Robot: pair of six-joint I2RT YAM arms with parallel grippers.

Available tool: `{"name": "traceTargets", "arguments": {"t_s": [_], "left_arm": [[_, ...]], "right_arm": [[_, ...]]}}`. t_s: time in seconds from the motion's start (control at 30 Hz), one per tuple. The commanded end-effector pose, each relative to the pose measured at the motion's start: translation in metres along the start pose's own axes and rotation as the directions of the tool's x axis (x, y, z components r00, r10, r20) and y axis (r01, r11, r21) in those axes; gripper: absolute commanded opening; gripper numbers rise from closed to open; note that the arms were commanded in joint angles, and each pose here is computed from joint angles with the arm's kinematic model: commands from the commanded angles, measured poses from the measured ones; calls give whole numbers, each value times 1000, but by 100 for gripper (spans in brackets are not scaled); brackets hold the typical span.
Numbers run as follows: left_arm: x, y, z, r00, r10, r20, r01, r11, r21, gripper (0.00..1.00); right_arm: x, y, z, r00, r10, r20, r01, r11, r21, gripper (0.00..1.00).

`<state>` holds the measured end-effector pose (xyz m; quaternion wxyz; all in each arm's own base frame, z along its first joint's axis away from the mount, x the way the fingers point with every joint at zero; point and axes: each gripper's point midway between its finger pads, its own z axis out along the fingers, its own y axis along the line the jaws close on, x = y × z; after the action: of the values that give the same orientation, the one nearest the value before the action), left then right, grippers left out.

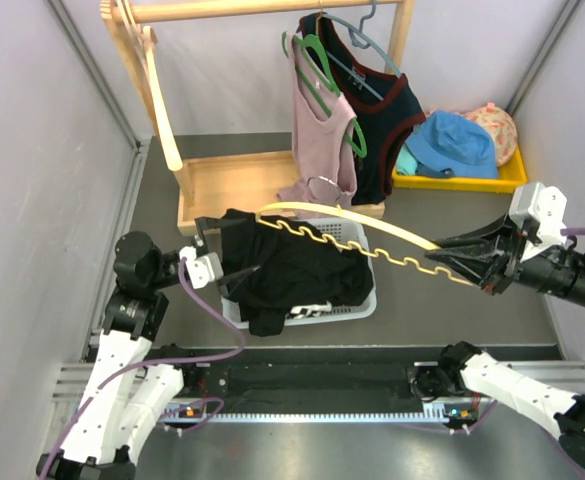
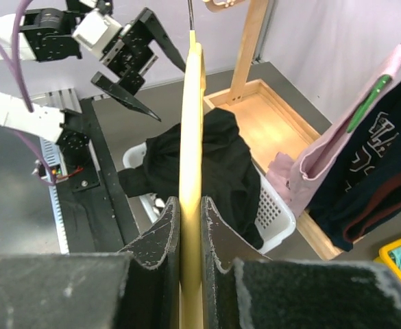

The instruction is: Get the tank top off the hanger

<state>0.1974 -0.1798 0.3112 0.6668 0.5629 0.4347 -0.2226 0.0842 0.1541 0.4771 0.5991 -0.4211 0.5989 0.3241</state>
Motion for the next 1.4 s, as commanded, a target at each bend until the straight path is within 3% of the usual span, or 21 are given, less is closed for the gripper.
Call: {"name": "traceTargets", "arguments": {"t_s": [0.0, 0.27, 0.3, 0.37, 0.43, 0.57, 0.67, 0.8, 0.87, 0.93, 1.0, 1.23, 1.37], "left_arm": [[-1, 2, -2, 997, 69, -21, -69, 998, 3, 99], [76, -31, 2, 988, -32, -148, 38, 999, 34, 99], [96, -31, 2, 977, -88, -197, 88, 996, -6, 99], [103, -9, 8, 977, -87, -193, 67, 992, -105, 99], [126, 9, 11, 943, -229, -243, 175, 959, -225, 99], [138, 14, 23, 915, -287, -283, 215, 941, -260, 99], [156, 4, 22, 851, -370, -372, 275, 918, -284, 99], [171, -52, 19, 786, -414, -459, 411, 905, -112, 99], [160, -79, 20, 801, -399, -446, 457, 889, 27, 99], [149, -102, 13, 776, -429, -462, 528, 843, 104, 99], [141, -111, 8, 791, -398, -466, 520, 838, 167, 99], [131, -139, -9, 747, -422, -513, 592, 774, 225, 99], [139, -143, -11, 765, -384, -517, 562, 790, 245, 99]], "right_arm": [[-31, -9, -7, 992, -57, 109, 50, 997, 63, 0], [-52, -23, -17, 975, -73, 208, 37, 984, 172, 0], [-53, -26, -13, 974, -61, 219, 23, 984, 175, 0], [-52, -28, -5, 975, -40, 219, 2, 986, 168, 0], [-48, -30, 6, 977, -15, 214, -17, 989, 148, 0], [-40, -30, 24, 980, 23, 199, -45, 993, 107, 0], [-35, -30, 33, 982, 39, 187, -56, 995, 86, 0], [-30, -39, 40, 982, 47, 182, -69, 991, 116, 0], [-29, -47, 45, 983, 54, 175, -80, 986, 146, 0], [-31, -56, 47, 980, 78, 184, -113, 975, 189, 0], [-32, -66, 53, 978, 83, 192, -125, 968, 218, 0], [-36, -84, 78, 972, 117, 204, -165, 956, 242, 0], [-37, -91, 88, 968, 132, 212, -184, 951, 248, 0]]}}
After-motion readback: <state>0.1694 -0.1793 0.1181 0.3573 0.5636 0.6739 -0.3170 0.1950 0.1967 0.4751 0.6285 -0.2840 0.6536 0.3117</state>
